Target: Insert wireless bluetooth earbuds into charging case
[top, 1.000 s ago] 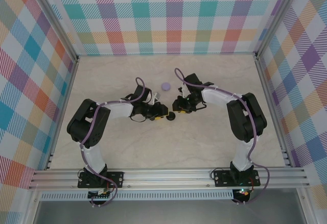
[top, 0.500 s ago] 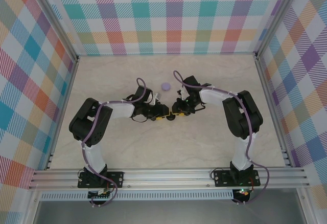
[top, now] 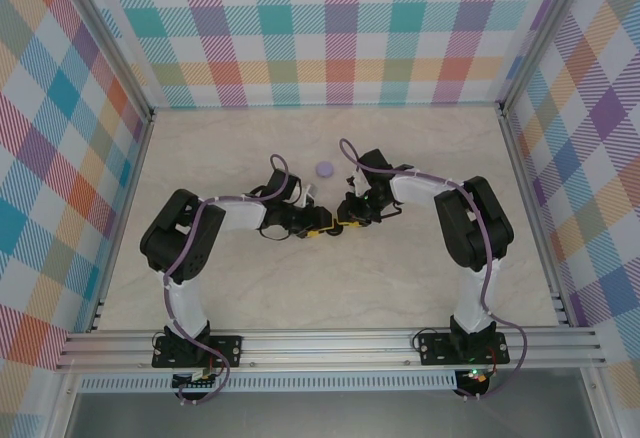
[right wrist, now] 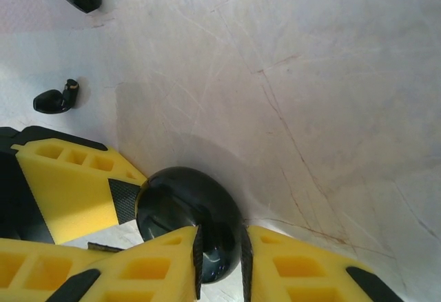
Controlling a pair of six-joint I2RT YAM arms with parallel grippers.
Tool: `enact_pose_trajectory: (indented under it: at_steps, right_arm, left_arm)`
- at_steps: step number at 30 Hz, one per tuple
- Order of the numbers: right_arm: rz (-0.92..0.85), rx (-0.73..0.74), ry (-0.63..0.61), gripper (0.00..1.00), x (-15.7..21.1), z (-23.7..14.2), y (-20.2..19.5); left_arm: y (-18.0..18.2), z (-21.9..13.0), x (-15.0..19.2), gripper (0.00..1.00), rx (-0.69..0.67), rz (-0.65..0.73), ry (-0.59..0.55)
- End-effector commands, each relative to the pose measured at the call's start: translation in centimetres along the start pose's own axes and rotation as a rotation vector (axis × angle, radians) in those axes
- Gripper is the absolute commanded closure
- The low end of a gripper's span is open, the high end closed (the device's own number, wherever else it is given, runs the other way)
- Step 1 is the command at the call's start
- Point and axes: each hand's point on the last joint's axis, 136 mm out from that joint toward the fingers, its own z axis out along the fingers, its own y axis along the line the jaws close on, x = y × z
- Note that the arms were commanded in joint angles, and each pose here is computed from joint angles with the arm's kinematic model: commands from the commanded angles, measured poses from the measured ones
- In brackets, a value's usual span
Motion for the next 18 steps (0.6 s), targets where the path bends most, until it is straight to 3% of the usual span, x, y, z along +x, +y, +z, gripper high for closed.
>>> enact_pose_trajectory:
  at_steps: [1, 18]
  right_arm:
    - [0.033, -0.003, 0.032, 0.76, 0.94, 0.81, -0.75]
    - [0.032, -0.026, 0.034, 0.76, 0.96, 0.96, -0.44]
  left_arm:
    - [-0.34, 1.5, 0.88, 0.57, 0.028, -0.015, 0.036]
    - [-0.91, 2.06, 0.4, 0.64, 0.055, -0.038, 0.023]
